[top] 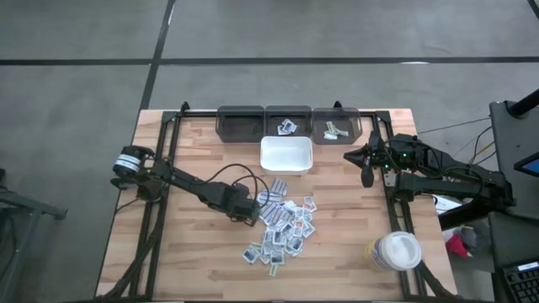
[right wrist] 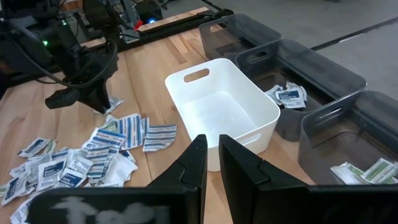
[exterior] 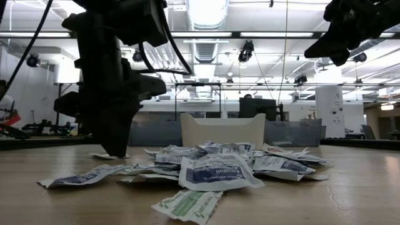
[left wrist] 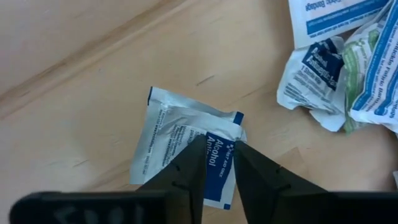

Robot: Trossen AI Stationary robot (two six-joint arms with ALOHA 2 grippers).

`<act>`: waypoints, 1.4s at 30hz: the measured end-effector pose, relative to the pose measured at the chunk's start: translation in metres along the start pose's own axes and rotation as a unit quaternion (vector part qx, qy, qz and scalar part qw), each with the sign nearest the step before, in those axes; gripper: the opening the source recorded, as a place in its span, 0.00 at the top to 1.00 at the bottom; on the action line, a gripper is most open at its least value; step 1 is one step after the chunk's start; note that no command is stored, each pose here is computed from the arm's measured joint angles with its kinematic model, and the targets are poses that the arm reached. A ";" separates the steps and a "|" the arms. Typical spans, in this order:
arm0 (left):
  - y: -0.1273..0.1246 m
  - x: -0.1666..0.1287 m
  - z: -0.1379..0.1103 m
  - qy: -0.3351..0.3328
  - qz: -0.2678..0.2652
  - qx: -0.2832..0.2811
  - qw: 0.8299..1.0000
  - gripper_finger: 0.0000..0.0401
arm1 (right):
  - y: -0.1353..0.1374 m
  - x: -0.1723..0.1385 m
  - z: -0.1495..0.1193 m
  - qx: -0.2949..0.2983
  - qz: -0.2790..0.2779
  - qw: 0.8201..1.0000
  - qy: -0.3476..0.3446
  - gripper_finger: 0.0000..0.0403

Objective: Pick & Place First Aid Supplies
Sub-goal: Put the blue alcohol pad into the middle gray bin

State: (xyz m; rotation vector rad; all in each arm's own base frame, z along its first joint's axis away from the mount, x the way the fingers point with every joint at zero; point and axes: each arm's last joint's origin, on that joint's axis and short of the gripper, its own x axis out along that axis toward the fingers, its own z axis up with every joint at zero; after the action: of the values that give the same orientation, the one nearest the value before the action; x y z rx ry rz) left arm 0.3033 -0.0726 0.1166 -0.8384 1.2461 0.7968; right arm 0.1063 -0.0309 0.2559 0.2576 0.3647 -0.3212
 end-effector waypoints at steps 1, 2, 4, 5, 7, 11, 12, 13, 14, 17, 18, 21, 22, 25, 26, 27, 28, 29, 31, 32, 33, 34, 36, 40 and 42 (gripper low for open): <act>0.000 0.001 0.000 0.001 0.001 0.001 1.000 0.81 | 0.000 0.000 0.000 0.000 0.000 1.000 0.000 0.91; 0.000 0.002 0.000 0.001 0.002 0.002 1.000 0.81 | 0.000 0.000 0.000 0.000 0.000 1.000 0.000 0.90; 0.000 0.003 0.000 0.002 0.003 0.002 1.000 0.83 | 0.000 0.000 0.000 0.000 0.000 1.000 0.000 0.90; 0.000 0.003 0.000 0.002 0.003 0.002 1.000 0.83 | 0.000 0.000 0.000 0.000 0.000 1.000 0.000 0.90; 0.000 0.003 0.000 0.002 0.002 0.004 1.000 0.85 | 0.000 0.000 0.000 0.000 0.000 1.000 0.000 0.90; -0.004 -0.001 0.001 0.000 -0.004 0.023 1.000 0.89 | 0.000 0.000 0.000 0.000 0.000 1.000 0.000 0.90; -0.006 -0.002 0.002 -0.001 -0.007 0.029 1.000 0.91 | 0.000 0.000 0.000 0.000 0.000 1.000 0.000 0.91; -0.008 -0.003 0.002 -0.002 -0.010 0.034 0.999 0.93 | 0.000 0.000 0.000 0.000 0.000 1.000 0.000 0.90; -0.010 -0.005 0.003 -0.003 -0.012 0.042 0.999 0.96 | 0.000 0.000 0.000 0.000 0.000 1.000 0.000 0.91; -0.016 -0.011 0.005 -0.007 -0.023 0.061 0.998 0.99 | 0.000 0.000 0.000 0.000 0.000 1.000 0.000 0.90; -0.018 -0.013 0.006 -0.008 -0.028 0.067 0.997 0.99 | 0.000 0.000 0.000 0.000 0.000 1.000 0.000 0.90; -0.024 -0.018 0.008 -0.013 -0.038 0.082 0.996 1.00 | 0.000 0.000 0.000 0.000 0.000 1.000 0.000 0.90; -0.026 -0.020 0.009 -0.016 -0.043 0.088 0.995 1.00 | 0.000 0.000 0.000 0.000 0.000 1.000 0.000 0.90; -0.034 -0.027 0.011 -0.023 -0.056 0.109 0.992 1.00 | 0.000 0.000 0.000 0.000 0.000 1.000 0.000 0.90; -0.036 -0.029 0.012 -0.025 -0.060 0.118 0.991 1.00 | 0.000 0.000 0.000 0.000 0.000 1.000 0.000 0.90; -0.039 -0.031 0.013 -0.026 -0.065 0.128 0.989 1.00 | 0.000 0.000 0.000 0.000 0.000 1.000 0.000 0.90; -0.041 -0.034 0.014 -0.026 -0.070 0.138 0.988 1.00 | 0.000 0.000 0.000 0.000 0.000 1.000 0.000 0.90; -0.044 -0.036 0.014 -0.022 -0.077 0.149 0.986 1.00 | 0.000 0.000 0.000 0.000 0.000 1.000 0.000 0.90; -0.047 -0.040 0.014 -0.012 -0.092 0.176 0.980 1.00 | 0.000 0.000 0.000 0.000 0.000 1.000 0.000 0.90; -0.048 -0.043 0.014 -0.005 -0.100 0.189 0.977 1.00 | 0.000 0.000 0.000 0.000 0.000 1.000 0.000 0.90; -0.049 -0.046 0.014 0.000 -0.108 0.200 0.974 1.00 | 0.000 0.000 0.000 0.000 0.000 1.000 0.000 0.90; -0.049 -0.049 0.014 0.005 -0.117 0.210 0.971 1.00 | 0.000 0.000 0.000 0.000 0.000 1.000 0.000 0.90; -0.049 -0.053 0.013 0.018 -0.131 0.230 0.964 1.00 | 0.000 0.000 0.000 0.000 0.000 1.000 0.000 0.90; -0.050 -0.054 0.011 0.046 -0.150 0.259 0.953 1.00 | 0.000 0.000 0.000 0.000 0.000 1.000 0.000 0.90; -0.049 -0.054 0.011 0.047 -0.151 0.257 0.953 1.00 | 0.000 0.000 0.000 0.001 0.000 1.000 0.000 0.90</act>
State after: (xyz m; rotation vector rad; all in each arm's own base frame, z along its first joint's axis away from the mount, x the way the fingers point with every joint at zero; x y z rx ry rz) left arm 0.3436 -0.0895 0.1758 -0.6175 1.2902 0.1688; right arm 0.1063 -0.0309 0.2559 0.2598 0.3646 -0.3216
